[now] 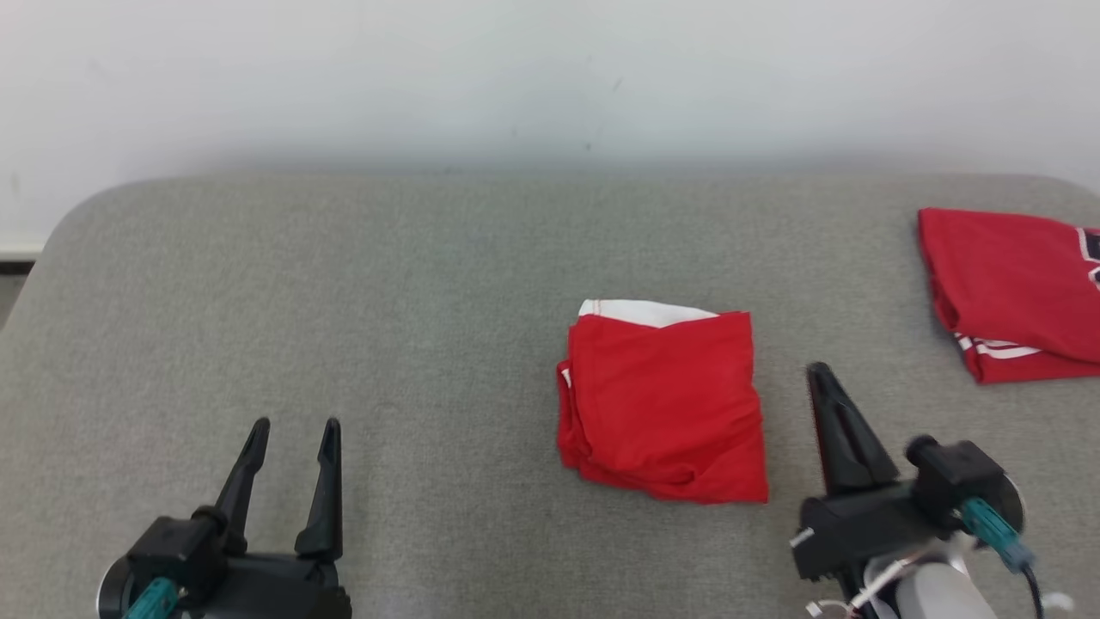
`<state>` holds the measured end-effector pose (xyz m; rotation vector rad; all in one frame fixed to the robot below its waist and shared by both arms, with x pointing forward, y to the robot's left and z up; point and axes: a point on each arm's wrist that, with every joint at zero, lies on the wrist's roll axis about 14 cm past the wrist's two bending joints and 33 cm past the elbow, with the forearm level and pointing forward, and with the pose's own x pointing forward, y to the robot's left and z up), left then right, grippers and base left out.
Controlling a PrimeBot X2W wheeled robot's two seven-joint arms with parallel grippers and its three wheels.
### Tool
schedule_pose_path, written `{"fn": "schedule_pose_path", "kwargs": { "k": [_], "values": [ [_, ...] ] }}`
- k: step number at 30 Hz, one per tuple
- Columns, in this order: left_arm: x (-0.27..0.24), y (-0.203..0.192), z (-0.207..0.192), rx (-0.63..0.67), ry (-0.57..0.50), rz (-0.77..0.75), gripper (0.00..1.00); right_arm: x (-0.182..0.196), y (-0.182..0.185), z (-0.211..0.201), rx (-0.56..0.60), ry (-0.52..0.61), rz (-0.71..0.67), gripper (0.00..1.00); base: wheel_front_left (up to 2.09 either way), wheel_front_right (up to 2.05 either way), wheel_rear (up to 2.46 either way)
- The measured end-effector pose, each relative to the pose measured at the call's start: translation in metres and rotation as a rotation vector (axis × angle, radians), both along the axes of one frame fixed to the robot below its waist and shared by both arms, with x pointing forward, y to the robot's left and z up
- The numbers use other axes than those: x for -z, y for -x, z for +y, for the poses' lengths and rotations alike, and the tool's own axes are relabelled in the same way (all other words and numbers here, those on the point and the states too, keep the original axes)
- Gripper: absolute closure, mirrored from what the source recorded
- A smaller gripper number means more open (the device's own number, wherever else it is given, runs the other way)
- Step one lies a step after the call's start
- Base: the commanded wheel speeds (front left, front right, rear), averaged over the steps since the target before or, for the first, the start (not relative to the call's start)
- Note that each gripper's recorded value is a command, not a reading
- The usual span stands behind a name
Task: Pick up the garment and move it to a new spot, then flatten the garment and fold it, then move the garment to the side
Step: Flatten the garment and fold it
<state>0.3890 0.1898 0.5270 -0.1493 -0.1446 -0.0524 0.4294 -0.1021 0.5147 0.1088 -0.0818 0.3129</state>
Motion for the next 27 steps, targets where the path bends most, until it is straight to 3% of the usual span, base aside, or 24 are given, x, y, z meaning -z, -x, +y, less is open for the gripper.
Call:
{"fn": "schedule_pose_path", "kwargs": {
  "k": [4, 6, 7, 8, 9, 10, 27],
  "values": [
    [-0.002, 0.008, -0.005, 0.015, -0.014, -0.007, 0.0, -0.008, 0.018, -0.031, 0.087, -0.008, -0.027, 1.0, 0.0, 0.0, 0.0],
    [-0.003, 0.011, -0.009, 0.029, -0.035, -0.011, 0.0, -0.009, 0.029, -0.04, 0.115, -0.007, -0.033, 0.82, 0.0, 0.0, 0.0],
    [-0.004, 0.013, -0.01, 0.034, -0.04, -0.013, 0.0, -0.01, 0.033, -0.044, 0.124, -0.004, -0.037, 0.62, 0.0, 0.0, 0.0],
    [-0.005, 0.014, -0.011, 0.039, -0.044, -0.016, 0.0, -0.011, 0.037, -0.046, 0.133, -0.005, -0.039, 0.52, 0.0, 0.0, 0.0],
    [-0.005, 0.016, -0.012, 0.043, -0.05, -0.017, 0.0, -0.011, 0.041, -0.049, 0.141, -0.004, -0.043, 0.18, 0.0, 0.0, 0.0],
    [-0.006, 0.017, -0.012, 0.047, -0.056, -0.019, 0.0, -0.013, 0.044, -0.052, 0.152, -0.005, -0.047, 0.0, 0.0, 0.0, 0.0],
    [0.004, 0.05, 0.012, -0.018, -0.084, 0.005, 0.0, 0.0, 0.078, -0.062, 0.19, -0.011, -0.017, 0.0, 0.0, 0.0, 0.0]
  ]
}}
